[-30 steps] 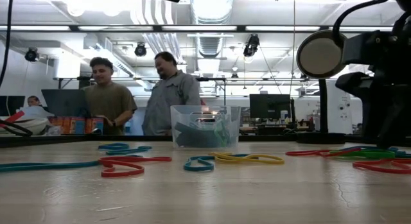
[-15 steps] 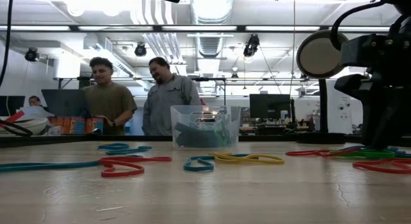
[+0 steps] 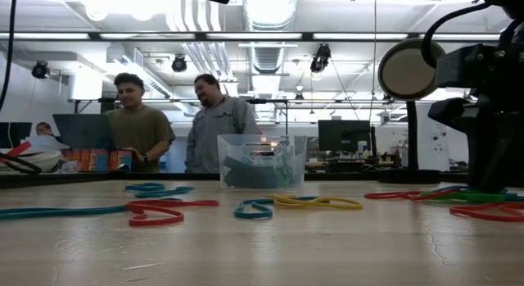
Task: Pick and place rubber bands into bin
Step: Put the blue rubber band into the transparent bin
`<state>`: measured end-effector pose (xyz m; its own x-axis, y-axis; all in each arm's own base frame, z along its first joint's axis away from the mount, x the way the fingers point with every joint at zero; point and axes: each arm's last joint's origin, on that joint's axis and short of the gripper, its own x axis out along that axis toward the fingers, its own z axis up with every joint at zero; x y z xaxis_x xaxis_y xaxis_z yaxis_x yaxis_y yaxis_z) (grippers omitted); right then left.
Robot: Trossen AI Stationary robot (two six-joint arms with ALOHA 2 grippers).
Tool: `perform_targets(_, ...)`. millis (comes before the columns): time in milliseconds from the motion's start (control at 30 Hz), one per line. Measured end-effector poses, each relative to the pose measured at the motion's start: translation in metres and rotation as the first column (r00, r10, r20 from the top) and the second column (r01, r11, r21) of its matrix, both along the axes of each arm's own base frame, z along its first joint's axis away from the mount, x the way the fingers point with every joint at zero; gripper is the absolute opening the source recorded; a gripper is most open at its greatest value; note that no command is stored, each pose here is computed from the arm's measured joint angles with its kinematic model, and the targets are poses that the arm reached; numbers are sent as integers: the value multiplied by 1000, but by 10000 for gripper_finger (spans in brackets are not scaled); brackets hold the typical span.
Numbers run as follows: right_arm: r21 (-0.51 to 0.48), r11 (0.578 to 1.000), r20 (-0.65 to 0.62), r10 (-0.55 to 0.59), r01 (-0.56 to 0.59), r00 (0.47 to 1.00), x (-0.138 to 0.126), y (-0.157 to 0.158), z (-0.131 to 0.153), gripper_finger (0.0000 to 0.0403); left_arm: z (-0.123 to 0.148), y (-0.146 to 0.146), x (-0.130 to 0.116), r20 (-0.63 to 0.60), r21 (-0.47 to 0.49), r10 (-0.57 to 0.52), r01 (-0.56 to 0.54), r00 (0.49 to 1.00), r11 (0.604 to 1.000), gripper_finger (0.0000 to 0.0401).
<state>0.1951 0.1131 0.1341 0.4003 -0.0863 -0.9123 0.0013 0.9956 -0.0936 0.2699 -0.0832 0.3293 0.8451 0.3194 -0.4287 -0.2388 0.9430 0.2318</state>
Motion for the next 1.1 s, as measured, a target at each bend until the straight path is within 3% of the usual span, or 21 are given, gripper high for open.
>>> perform_targets(167, -2, 1000, -3, -1, 1, 1000, -1, -1, -1, 51, 0, 0, 0, 0, 0, 0, 0, 1000, 1000, 144)
perform_targets(333, -4, 1000, -6, 2, -2, 1000, -1, -1, -2, 13, 0, 0, 0, 0, 0, 0, 0, 1000, 1000, 144)
perform_targets(600, 3, 1000, 20, 24, -24, 1000, 3, 2, 8, 9, 0, 0, 0, -2, 1, 0, 0, 1000, 1000, 144)
perform_targets(867, 17, 993, 121, 113, -116, 986, 13, 9, 55, 8, -1, 0, 0, -5, 2, 0, 0, 1000, 1000, 144)
perform_targets(1100, -23, 965, 293, 258, -263, 921, 21, 13, 112, 8, -9, 0, -1, -19, -9, 9, -9, 1000, 1000, 144)
